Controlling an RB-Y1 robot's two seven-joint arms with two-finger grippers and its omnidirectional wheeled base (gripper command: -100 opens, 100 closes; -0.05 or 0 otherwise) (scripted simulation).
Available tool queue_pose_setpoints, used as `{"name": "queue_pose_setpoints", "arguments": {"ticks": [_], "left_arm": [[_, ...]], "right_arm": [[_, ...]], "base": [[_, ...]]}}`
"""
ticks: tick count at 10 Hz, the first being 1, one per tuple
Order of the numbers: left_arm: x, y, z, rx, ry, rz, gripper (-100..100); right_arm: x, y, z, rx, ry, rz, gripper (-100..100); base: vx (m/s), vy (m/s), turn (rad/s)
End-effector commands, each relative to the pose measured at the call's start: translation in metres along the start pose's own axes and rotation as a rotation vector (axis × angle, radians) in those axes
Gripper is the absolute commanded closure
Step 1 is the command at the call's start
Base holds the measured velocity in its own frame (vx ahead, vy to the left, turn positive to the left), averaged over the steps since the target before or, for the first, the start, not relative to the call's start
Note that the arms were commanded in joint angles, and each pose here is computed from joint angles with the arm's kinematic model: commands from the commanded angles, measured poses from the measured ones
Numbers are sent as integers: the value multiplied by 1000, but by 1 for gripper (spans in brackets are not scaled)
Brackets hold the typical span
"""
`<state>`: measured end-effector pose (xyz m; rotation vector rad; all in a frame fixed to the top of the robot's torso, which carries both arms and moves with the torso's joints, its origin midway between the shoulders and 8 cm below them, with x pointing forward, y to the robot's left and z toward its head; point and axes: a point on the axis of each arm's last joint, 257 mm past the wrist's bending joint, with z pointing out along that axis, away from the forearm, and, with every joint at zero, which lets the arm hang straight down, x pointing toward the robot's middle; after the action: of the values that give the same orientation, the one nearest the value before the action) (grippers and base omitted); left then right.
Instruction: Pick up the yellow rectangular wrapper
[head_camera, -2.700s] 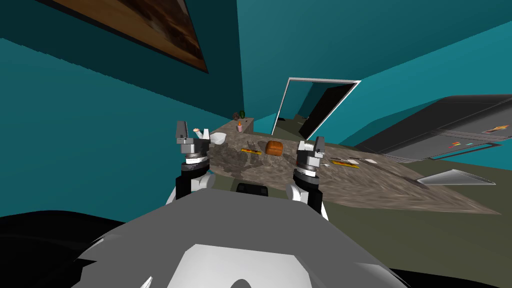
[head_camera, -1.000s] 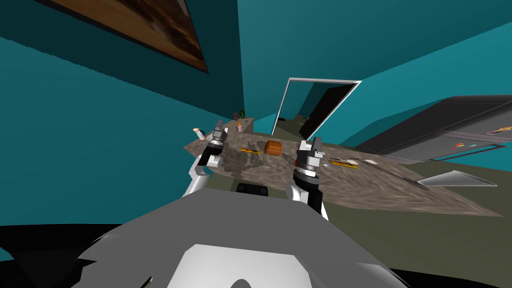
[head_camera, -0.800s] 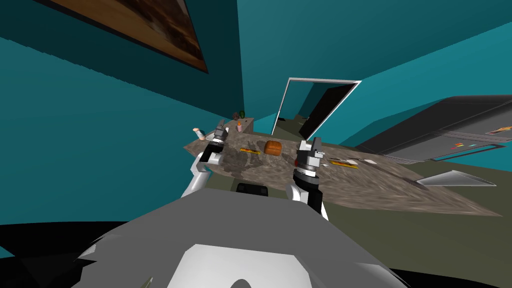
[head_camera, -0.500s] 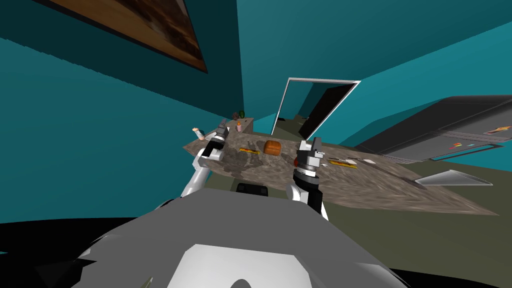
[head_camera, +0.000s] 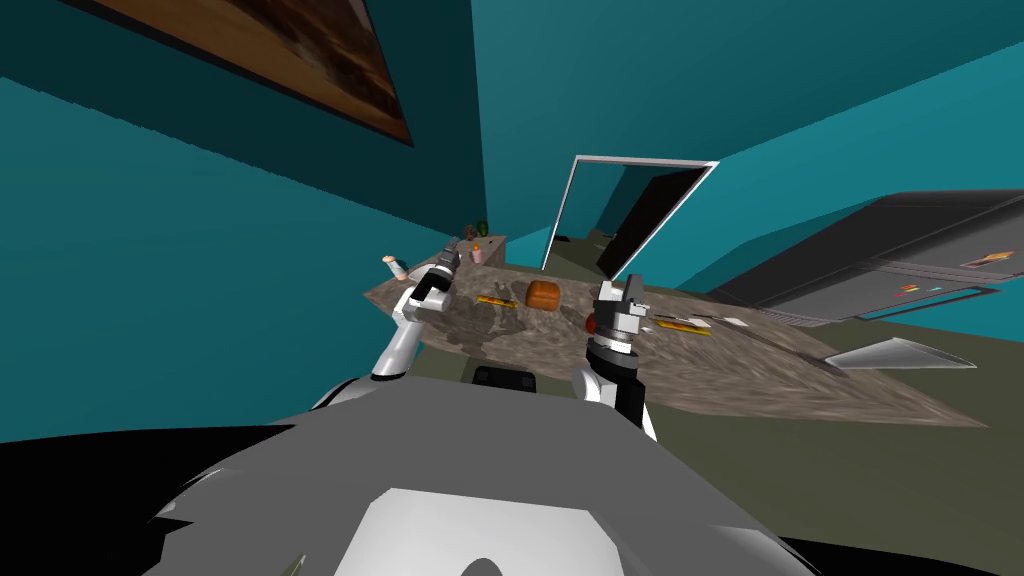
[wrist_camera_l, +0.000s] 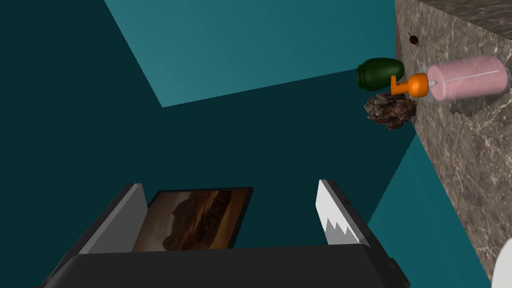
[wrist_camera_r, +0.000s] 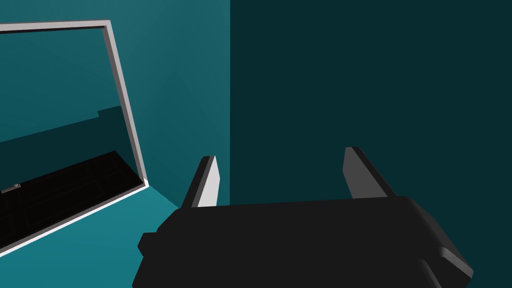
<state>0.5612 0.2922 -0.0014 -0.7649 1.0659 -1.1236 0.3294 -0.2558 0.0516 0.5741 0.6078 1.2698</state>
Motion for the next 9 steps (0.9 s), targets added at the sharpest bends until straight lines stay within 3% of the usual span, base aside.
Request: {"name": "queue_pose_setpoints", "arguments": {"ticks": [1,4,6,9], "left_arm": [[1,14,9,-46,1,6,-100],[-9,36,33,-137,-3,36,-100],[-8,49,37,-182,-2,33,-100],[-21,69,59,-277,-12,56,-100]], "right_arm": [[0,0,0,0,0,0,0],[0,0,0,0,0,0,0],[0,0,0,0,0,0,0],[0,0,0,0,0,0,0]], "base": [[0,-24,-10],[1,-36,-18],[-1,-23,-5],[1,-38,-26]]}}
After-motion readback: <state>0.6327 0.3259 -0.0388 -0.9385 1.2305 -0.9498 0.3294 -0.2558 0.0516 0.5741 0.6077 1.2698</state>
